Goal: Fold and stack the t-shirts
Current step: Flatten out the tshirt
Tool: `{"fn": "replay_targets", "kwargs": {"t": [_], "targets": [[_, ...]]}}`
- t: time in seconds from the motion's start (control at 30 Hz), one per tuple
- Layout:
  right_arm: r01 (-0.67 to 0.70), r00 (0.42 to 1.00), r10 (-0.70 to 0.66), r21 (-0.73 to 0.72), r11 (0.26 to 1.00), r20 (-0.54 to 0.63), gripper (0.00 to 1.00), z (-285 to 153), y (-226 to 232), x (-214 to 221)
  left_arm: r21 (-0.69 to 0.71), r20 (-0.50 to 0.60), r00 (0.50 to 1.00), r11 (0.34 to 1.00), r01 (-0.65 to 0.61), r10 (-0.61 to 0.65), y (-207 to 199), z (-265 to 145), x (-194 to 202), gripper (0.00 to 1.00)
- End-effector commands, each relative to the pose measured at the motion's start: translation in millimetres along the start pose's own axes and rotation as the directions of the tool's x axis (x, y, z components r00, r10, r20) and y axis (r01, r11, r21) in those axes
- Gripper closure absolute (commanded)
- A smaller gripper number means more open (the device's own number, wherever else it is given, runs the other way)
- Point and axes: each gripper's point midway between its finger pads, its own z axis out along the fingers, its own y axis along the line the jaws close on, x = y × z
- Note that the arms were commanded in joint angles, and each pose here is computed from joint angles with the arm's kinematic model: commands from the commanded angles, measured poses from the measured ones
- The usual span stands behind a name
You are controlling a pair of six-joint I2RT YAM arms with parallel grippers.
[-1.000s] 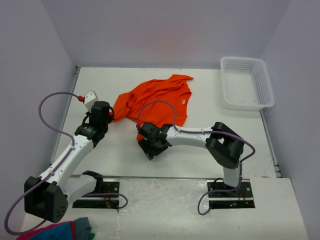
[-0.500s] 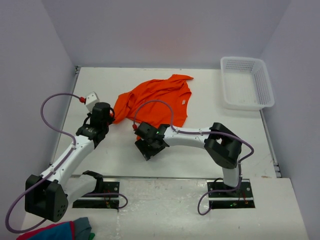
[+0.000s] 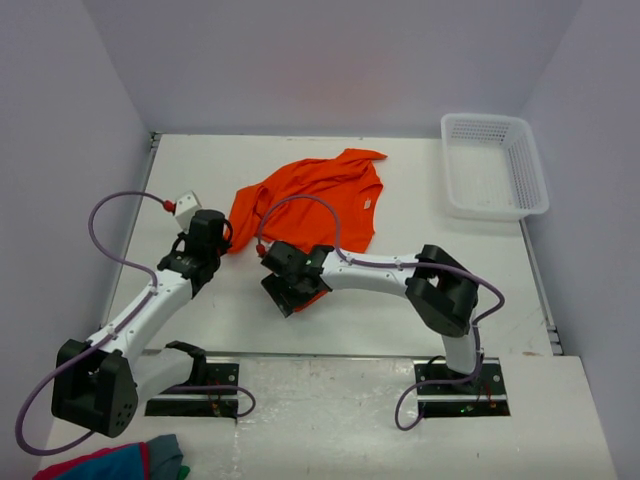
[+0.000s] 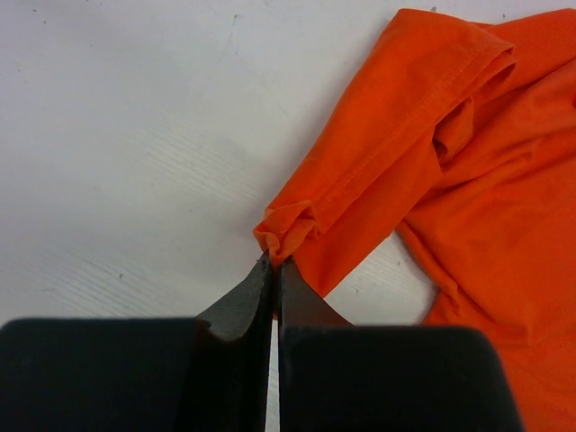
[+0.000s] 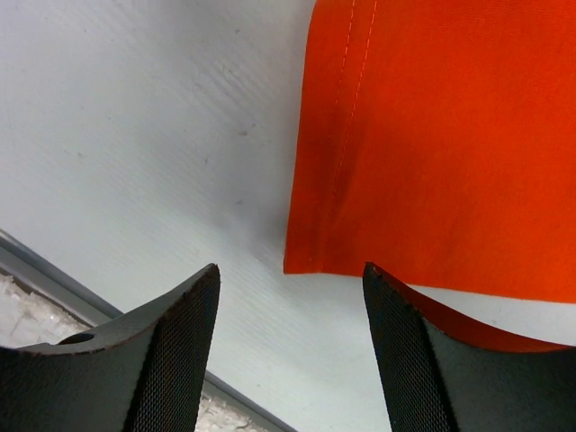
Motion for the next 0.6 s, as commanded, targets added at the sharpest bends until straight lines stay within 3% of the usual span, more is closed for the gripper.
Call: {"fn": "replay_targets", "kwargs": {"t": [0.0, 0.33, 0.43, 0.53, 0.57], "targets": [[0.031, 0.999, -0.031, 0.017, 0.999, 0.007, 0.34, 6.1, 1.1, -7.7, -0.056, 0.024, 0.999, 0.997, 0.047, -0.045, 11.7, 3.0, 0.0, 1.00], [0.034, 0.999, -0.034, 0.060, 0.998, -0.011, 0.35, 26.1, -8.3, 0.1, 0.009, 0.031, 0.997, 0.998, 0.068, -0.069, 6.4, -3.3, 0.9, 0.99], [0.023, 0.999, -0.021, 0.077, 0.997, -0.024, 0.37, 30.2, -12.8, 4.6, 0.038, 0.034, 0.997, 0.997, 0.073, -0.075, 4.2, -5.1, 2.2, 0.91], [-0.002, 0.999, 0.005, 0.090, 0.996, -0.040, 0.40, 32.7, -16.4, 12.3, 0.057, 0.041, 0.996, 0.995, 0.077, -0.080, 3.1, -7.1, 1.8, 0.77], [-0.007, 0.999, 0.011, 0.091, 0.996, -0.042, 0.41, 32.9, -16.5, 14.8, 0.061, 0.043, 0.996, 0.995, 0.079, -0.082, 2.5, -8.0, 0.6, 0.68]]}}
